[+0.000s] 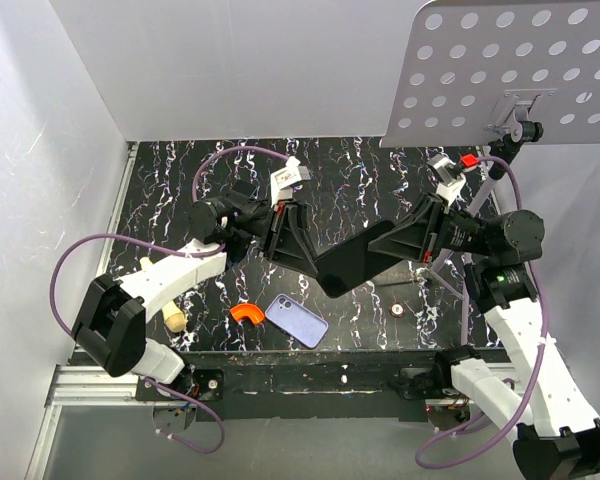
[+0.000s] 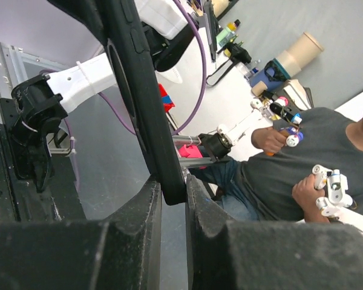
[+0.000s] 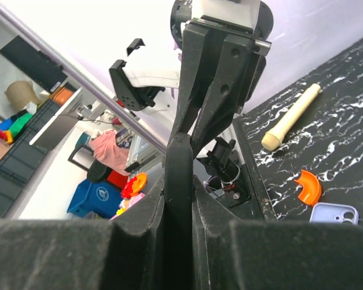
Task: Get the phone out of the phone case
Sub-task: Remove the phone case from the phone.
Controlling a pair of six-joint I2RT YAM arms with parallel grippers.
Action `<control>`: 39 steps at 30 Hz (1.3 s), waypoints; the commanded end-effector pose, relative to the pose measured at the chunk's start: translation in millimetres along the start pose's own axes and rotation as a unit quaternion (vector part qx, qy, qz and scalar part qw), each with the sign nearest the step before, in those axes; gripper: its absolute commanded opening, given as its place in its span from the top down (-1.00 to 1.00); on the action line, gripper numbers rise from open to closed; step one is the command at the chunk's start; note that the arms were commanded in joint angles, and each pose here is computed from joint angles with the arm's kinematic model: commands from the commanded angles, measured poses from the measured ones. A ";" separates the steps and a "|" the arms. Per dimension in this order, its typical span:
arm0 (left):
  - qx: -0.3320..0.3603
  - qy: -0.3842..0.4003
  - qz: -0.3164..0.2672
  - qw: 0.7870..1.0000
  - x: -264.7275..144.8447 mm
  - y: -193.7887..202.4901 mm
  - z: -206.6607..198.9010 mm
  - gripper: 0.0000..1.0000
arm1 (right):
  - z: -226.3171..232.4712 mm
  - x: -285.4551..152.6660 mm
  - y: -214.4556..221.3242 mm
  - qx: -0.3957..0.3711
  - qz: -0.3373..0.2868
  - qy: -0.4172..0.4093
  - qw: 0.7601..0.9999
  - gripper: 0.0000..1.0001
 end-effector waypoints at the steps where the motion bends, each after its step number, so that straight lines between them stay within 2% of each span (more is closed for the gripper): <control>1: 0.131 0.085 -0.054 0.986 19.9 -22.6 -54.8 1.00 | 25.0 7.3 -7.9 -0.092 0.000 -0.086 0.992 0.97; 8: 0.089 0.104 -0.087 0.987 22.4 -44.5 -55.3 1.00 | 43.8 13.5 -40.1 -0.196 0.007 -0.118 0.973 0.97; 14: 0.057 0.132 -0.122 0.982 22.8 -64.9 -65.5 1.00 | 40.2 21.8 -58.9 -0.259 0.014 -0.130 0.957 0.97; 23: 0.068 0.142 -0.128 0.979 21.5 -60.4 -81.4 1.00 | 32.3 25.3 -61.2 -0.272 0.021 -0.146 0.951 0.97; 32: 0.148 0.138 -0.116 0.972 20.9 -35.5 -103.3 1.00 | 33.7 26.7 -65.1 -0.276 0.025 -0.163 0.947 0.97; 36: 0.147 0.130 -0.111 0.974 19.7 -27.0 -97.5 1.00 | 31.4 26.5 -64.6 -0.255 0.017 -0.156 0.954 0.97; 39: 0.155 0.125 -0.127 0.972 17.2 -22.6 -90.8 1.00 | 30.8 26.9 -63.7 -0.244 0.003 -0.154 0.957 0.97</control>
Point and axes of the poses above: each gripper's point midway between its finger pads, its own x axis out along the fingers, its own z axis along the line the jaws close on, y = z × x, the point moved 1 cm from there along -x, back along the fingers, and after that the axes turned 12 degrees about -x, right-handed, at the moved point
